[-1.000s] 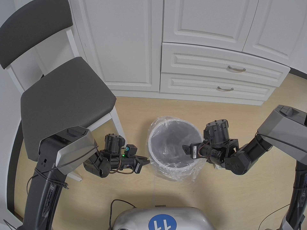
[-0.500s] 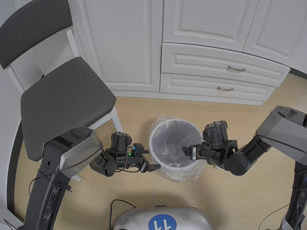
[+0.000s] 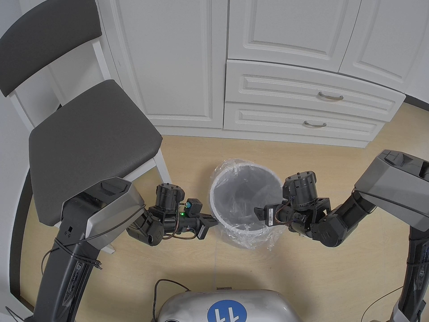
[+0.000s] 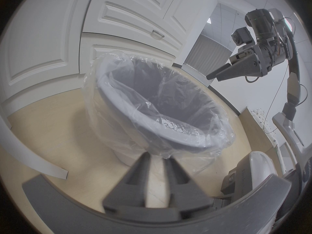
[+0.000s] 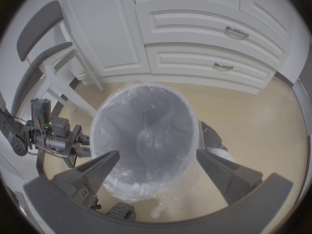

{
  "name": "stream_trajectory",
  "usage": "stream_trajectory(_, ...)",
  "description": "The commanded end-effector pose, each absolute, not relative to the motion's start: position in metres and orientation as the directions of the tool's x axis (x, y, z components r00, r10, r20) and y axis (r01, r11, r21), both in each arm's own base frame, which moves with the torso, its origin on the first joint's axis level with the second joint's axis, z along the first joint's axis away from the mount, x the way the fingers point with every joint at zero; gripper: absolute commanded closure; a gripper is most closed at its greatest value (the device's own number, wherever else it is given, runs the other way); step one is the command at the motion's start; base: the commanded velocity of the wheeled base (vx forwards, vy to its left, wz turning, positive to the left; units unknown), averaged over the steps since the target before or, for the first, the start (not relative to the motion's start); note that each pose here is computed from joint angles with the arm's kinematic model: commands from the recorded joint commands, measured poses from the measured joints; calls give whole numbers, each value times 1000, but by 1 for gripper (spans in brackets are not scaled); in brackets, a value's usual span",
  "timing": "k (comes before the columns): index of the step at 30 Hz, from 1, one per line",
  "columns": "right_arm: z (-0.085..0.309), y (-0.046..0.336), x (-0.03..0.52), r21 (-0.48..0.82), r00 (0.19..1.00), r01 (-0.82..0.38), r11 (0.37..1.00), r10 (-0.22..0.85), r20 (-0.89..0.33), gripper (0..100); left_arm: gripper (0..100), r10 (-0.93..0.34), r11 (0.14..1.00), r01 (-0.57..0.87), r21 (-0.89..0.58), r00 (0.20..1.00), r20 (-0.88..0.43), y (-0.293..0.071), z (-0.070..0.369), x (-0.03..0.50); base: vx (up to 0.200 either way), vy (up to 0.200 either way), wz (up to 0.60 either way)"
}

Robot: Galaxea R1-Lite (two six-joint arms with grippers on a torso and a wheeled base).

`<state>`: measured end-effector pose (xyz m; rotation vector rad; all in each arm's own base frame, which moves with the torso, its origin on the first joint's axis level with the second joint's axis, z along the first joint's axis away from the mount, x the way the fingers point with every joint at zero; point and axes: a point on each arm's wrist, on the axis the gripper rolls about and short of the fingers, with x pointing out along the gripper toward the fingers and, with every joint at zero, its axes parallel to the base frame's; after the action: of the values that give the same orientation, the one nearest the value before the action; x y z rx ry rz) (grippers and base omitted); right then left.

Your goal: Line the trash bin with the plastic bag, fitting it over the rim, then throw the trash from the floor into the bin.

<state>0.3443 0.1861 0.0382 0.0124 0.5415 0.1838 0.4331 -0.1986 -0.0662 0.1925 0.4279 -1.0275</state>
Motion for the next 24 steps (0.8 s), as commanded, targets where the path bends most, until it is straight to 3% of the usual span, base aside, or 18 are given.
stream_trajectory(1,37,186,345,59,839,-169,984,175,-515,0,100,-781,521,853,-40,457,-425,-194,-67,439,0,0,0)
stream_trajectory(13,35,180,351,62,842,-153,986,163,-514,0,100,-763,587,806,-78,519,-386,-175,-72,465,0,0,0)
stream_trajectory(24,31,169,370,69,854,-112,991,132,-503,0,100,-763,610,778,-148,527,-375,-179,-85,478,0,0,0)
